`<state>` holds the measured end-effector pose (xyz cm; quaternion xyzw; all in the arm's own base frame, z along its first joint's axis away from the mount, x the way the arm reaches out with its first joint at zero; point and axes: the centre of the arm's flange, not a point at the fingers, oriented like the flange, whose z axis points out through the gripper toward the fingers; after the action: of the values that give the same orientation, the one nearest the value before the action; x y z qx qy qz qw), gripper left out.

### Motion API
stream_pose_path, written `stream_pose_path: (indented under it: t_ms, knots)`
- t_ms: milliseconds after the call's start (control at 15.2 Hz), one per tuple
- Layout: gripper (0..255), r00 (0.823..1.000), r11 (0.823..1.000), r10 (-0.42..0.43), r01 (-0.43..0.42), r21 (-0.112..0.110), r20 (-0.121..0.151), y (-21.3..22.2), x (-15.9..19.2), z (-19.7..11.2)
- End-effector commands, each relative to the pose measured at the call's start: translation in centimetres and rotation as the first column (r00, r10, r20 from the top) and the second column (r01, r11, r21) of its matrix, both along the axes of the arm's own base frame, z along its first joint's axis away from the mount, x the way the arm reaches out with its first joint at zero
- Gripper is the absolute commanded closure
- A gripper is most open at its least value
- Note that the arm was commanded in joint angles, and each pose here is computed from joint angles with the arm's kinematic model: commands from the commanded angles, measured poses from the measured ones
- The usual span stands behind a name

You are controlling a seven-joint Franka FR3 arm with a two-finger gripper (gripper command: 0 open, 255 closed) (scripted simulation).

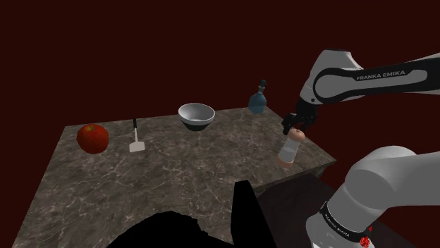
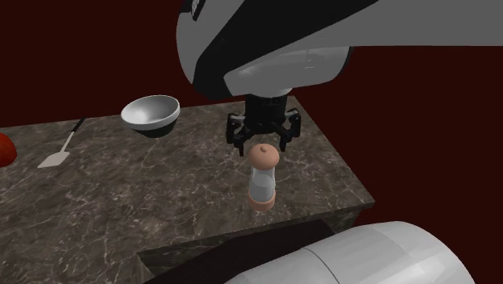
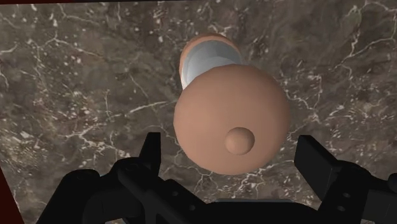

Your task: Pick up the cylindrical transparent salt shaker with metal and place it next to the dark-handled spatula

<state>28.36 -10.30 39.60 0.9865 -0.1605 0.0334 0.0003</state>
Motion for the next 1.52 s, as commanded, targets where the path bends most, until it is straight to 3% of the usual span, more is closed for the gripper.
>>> stream_pose_path:
  t_ms: [0,132,198,792,1452]
  knots:
    - [0,1.0,1.0,0.0,0.0,0.0,0.0,0.0,0.0,0.0]
    - [0,1.0,1.0,0.0,0.0,0.0,0.0,0.0,0.0,0.0]
    - [255,1.0,1.0,0.0,0.0,0.0,0.0,0.0,0.0,0.0]
    - [255,1.0,1.0,0.0,0.0,0.0,0.0,0.0,0.0,0.0]
    - [255,1.0,1.0,0.0,0.0,0.0,0.0,0.0,0.0,5.3]
